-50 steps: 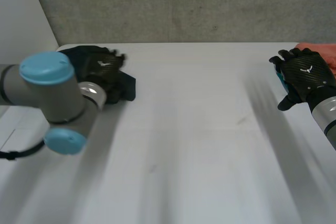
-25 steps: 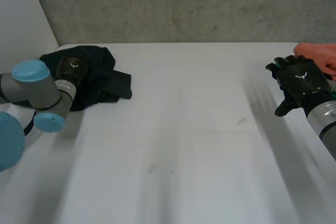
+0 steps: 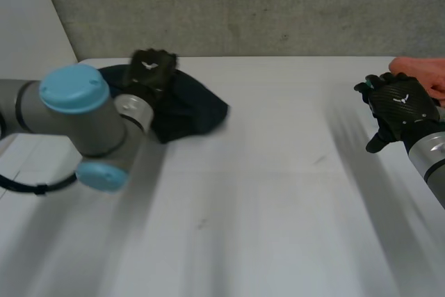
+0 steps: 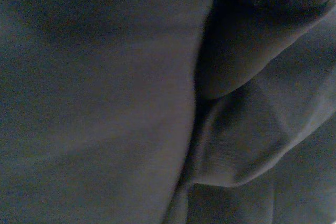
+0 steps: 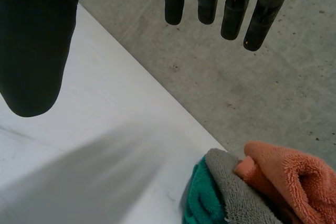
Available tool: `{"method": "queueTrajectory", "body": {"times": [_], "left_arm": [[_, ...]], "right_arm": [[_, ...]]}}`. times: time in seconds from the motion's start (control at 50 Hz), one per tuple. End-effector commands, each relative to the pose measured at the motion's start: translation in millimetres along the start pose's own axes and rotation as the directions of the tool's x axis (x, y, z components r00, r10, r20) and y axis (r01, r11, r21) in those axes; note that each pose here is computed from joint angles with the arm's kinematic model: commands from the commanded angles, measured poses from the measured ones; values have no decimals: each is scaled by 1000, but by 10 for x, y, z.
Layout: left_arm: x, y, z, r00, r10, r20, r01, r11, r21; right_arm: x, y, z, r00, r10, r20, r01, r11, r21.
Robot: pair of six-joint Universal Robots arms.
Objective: Fold the laundry.
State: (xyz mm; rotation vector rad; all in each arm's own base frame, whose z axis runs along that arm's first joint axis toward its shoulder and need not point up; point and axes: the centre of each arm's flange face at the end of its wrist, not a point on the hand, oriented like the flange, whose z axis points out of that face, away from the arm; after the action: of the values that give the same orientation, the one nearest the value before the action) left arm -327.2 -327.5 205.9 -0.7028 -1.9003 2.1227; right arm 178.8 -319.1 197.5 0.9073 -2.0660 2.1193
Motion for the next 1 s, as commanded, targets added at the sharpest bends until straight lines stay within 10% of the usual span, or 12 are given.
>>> {"method": "queueTrajectory", "body": {"times": [0.02, 0.26, 0.66, 1.0], "left_arm": [[1147, -189, -826, 932, -210, -295, 181, 976, -122], [1417, -93, -1025, 896, -278, -346, 217, 955, -204], [-120, -395, -696, 978, -198, -65, 188, 972, -138], [-584, -148, -613, 980, -196, 32, 199, 963, -182]], "right_arm": [[26, -24, 4, 1000, -2, -6, 2, 1000, 6], [8, -34, -13, 1000, 4, 2, -4, 1000, 8], [-535, -670, -633, 970, 24, 243, -22, 1000, -12], [-1458, -1068, -1012, 850, -135, 510, 42, 981, 191]]}}
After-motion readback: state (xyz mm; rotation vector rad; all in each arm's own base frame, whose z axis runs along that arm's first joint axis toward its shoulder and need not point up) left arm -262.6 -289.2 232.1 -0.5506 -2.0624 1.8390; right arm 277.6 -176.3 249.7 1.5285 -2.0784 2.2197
